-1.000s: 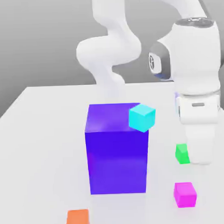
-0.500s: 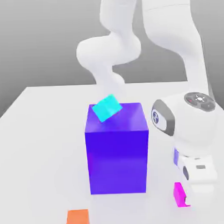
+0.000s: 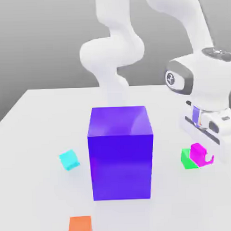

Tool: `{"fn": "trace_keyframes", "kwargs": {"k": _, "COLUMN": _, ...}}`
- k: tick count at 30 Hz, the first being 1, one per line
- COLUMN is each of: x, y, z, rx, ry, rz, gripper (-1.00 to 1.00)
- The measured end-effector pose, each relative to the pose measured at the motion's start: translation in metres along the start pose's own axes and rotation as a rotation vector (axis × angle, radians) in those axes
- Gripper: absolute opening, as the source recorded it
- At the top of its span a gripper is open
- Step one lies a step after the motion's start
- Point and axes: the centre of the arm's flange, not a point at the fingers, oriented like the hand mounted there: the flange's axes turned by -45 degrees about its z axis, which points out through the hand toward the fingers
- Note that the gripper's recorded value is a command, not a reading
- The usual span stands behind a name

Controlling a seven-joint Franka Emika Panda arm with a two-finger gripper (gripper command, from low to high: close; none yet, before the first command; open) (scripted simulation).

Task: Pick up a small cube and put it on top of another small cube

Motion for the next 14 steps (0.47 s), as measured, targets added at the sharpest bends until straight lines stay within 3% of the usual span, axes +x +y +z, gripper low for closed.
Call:
{"fn": "trace_keyframes", "kwargs": {"k": 4, "x": 0.023, "y": -0.041, "z": -0.007, "rx": -0.006, "ry": -0.024, "rz": -0.194, "gripper": -1.0}}
{"fn": "trace_keyframes", "kwargs": {"k": 11, "x": 0.025, "y": -0.047, "z": 0.047, "rx": -0.008, "ry": -0.031, "rz": -0.229, "gripper": -1.0}}
{"fn": "trace_keyframes", "kwargs": {"k": 12, "x": 0.025, "y": -0.048, "z": 0.053, "rx": -0.008, "ry": -0.031, "rz": -0.23, "gripper": 1.0}}
{"fn": "trace_keyframes", "kwargs": {"k": 14, "x": 0.025, "y": -0.048, "z": 0.053, "rx": -0.008, "ry": -0.031, "rz": -0.23, "gripper": 1.0}}
